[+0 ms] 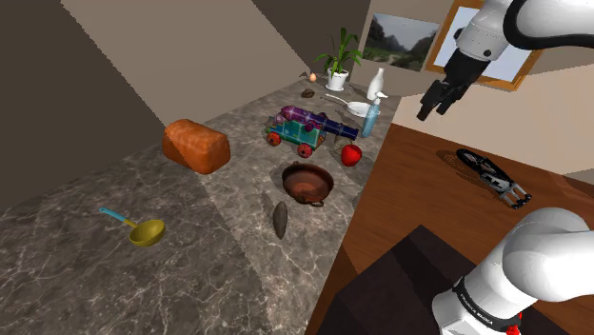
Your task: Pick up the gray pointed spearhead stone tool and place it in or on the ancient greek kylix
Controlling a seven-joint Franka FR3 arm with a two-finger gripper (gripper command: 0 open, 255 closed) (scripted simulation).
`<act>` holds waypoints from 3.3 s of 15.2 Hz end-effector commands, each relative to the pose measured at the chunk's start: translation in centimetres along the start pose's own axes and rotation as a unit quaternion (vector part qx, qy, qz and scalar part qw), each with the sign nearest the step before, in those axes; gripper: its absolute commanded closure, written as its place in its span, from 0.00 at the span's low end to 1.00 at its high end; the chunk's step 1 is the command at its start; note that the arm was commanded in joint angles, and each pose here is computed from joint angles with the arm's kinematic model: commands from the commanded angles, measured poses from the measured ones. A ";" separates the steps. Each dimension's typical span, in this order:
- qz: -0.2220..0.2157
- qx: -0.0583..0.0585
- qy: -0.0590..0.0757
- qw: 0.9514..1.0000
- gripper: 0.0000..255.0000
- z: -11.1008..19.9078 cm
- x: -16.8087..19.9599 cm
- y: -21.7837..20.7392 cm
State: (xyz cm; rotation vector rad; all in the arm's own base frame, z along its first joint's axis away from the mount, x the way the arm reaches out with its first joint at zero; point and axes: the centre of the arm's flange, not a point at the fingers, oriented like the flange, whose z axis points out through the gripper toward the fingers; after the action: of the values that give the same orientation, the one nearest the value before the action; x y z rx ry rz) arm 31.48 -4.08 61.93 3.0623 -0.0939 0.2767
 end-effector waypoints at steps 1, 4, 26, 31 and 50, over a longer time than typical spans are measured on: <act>0.000 0.000 0.000 1.000 0.00 0.0 0.0 0.0; 0.001 0.008 -0.014 1.000 0.00 2.4 1.3 -2.8; 0.006 0.063 -0.119 0.991 0.00 19.3 9.3 -24.5; 0.007 0.075 -0.143 0.987 0.00 23.1 10.7 -29.7; 0.008 0.086 -0.163 0.983 0.00 29.9 10.4 -34.9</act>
State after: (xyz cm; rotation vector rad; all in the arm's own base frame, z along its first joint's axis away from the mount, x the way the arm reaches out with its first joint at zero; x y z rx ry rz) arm 49.35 28.03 32.35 3.2491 -0.1158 -0.2318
